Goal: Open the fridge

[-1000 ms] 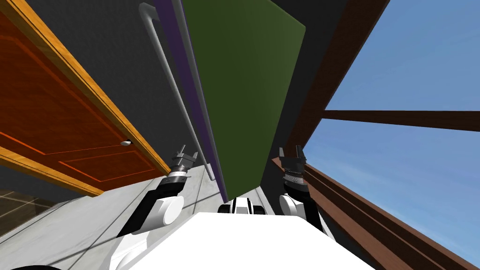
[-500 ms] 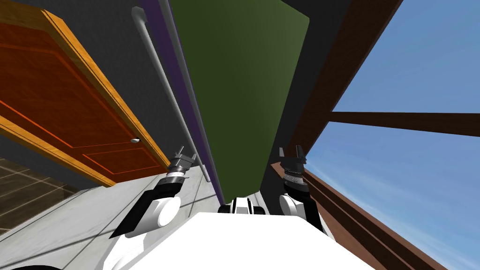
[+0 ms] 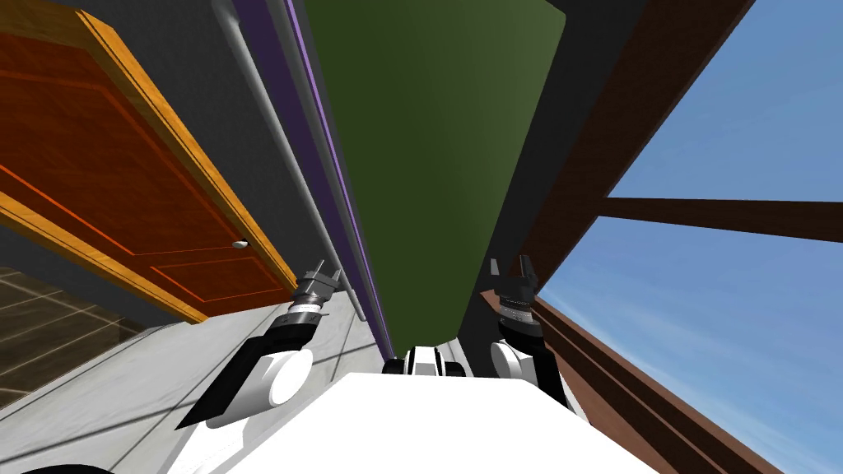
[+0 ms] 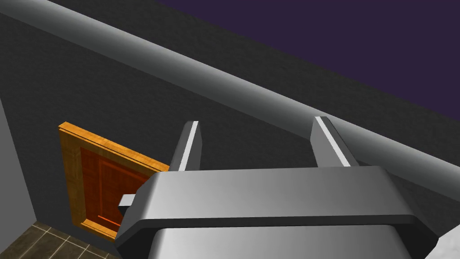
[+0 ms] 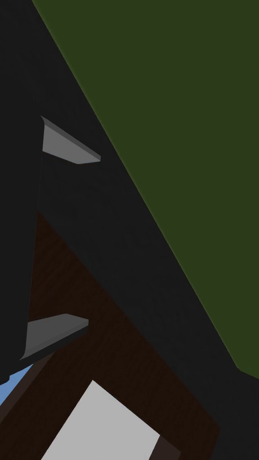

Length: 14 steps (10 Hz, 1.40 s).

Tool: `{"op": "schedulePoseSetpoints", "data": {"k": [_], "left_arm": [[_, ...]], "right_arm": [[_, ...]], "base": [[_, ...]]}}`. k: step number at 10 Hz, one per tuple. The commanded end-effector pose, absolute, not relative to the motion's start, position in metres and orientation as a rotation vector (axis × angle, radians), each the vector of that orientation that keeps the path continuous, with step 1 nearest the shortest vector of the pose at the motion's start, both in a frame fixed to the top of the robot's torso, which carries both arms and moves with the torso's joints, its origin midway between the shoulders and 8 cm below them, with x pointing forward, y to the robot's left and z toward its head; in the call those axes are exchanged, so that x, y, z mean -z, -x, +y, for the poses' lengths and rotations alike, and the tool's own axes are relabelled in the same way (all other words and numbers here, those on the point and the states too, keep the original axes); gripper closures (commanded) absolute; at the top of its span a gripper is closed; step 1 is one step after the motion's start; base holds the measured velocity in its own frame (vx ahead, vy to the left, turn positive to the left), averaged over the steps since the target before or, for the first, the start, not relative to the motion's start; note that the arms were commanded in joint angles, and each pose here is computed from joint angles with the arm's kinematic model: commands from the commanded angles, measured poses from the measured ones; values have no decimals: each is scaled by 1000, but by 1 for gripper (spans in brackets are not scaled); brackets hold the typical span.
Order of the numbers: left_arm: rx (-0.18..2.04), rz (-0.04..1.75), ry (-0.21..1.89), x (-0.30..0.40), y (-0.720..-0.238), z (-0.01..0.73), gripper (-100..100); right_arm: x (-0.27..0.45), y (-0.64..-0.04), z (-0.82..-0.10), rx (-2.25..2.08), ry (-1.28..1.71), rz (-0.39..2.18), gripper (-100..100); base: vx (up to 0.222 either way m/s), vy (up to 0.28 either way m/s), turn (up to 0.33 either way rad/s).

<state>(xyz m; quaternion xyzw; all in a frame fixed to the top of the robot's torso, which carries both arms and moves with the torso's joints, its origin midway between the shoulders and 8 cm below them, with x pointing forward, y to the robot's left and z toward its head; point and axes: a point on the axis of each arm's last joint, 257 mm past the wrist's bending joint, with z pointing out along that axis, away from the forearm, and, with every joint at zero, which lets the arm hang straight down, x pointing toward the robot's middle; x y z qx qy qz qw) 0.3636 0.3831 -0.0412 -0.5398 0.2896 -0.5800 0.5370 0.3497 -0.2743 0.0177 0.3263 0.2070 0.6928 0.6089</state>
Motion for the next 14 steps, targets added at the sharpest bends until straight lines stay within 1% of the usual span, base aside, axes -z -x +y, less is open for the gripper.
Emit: {"op": "schedulePoseSetpoints", "data": {"k": [1,3,5,14], "left_arm": [[1390,685,1273,40,-367,382,100],[1408,696,1265,38,-370,376,100],[1424,709,1261,37,-371,371,100],[1521,791,1240,31,-379,339,100]], "right_arm": [[-18,-350,-274,-1600,-754,478,0],[-18,-350,-274,-1600,-754,478,0],[-18,-350,-275,-1600,-753,479,0],[-18,-350,-275,-1599,-754,479,0]], "base": [[-35,-9,-20],[4,156,-89],[-45,236,-67],[-39,303,-96]]}}
